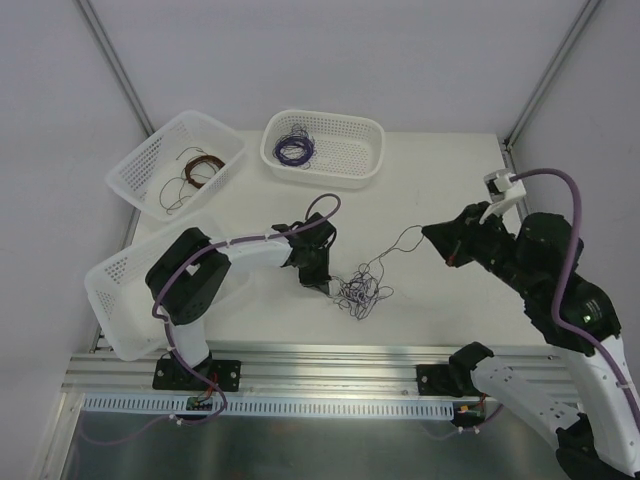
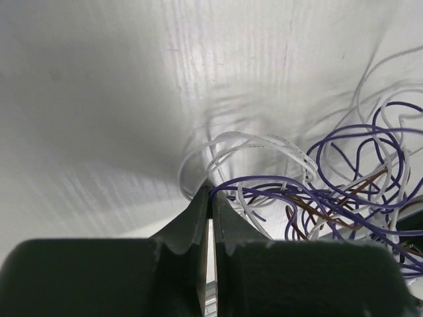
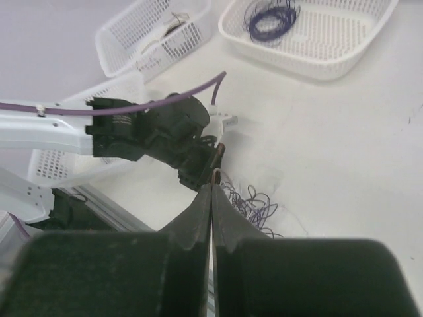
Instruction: Untangle the cables
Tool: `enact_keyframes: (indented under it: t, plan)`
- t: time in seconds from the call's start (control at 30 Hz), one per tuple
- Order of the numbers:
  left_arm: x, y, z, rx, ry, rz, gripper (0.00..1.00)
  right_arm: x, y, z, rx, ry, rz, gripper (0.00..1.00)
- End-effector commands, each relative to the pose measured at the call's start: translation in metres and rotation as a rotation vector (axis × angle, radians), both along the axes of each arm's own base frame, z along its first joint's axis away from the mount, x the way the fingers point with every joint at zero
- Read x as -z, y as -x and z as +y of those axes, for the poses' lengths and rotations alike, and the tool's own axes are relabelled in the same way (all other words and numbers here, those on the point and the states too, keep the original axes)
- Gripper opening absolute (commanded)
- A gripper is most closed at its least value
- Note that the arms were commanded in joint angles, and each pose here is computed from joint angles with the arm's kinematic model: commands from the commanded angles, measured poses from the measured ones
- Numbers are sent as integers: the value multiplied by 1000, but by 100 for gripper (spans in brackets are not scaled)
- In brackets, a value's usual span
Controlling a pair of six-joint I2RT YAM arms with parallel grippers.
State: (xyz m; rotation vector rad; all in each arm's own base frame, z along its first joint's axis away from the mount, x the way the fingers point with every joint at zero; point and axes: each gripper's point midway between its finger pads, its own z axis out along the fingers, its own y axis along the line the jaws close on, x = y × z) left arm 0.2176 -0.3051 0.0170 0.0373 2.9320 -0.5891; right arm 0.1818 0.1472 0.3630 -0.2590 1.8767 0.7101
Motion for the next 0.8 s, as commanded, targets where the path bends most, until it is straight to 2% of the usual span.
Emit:
enact_keyframes:
  t: [0.0, 0.17, 0.5, 0.67, 0.77]
  plan:
    - [-5, -9, 12, -40, -15, -32, 0, -53, 10, -12, 15, -55, -152, 1]
    - [0, -12, 18, -60, -25, -17, 0, -117, 23, -18, 5, -124, -297, 1]
    - [10, -11, 24, -72, -48, 2, 0, -209, 43, -25, -19, -239, -519, 1]
    - [6, -12, 25, -81, -43, -7, 0, -222, 45, -29, -7, -263, -558, 1]
    - [-1, -13, 25, -77, -27, -20, 0, -210, 38, -24, -8, -244, -527, 1]
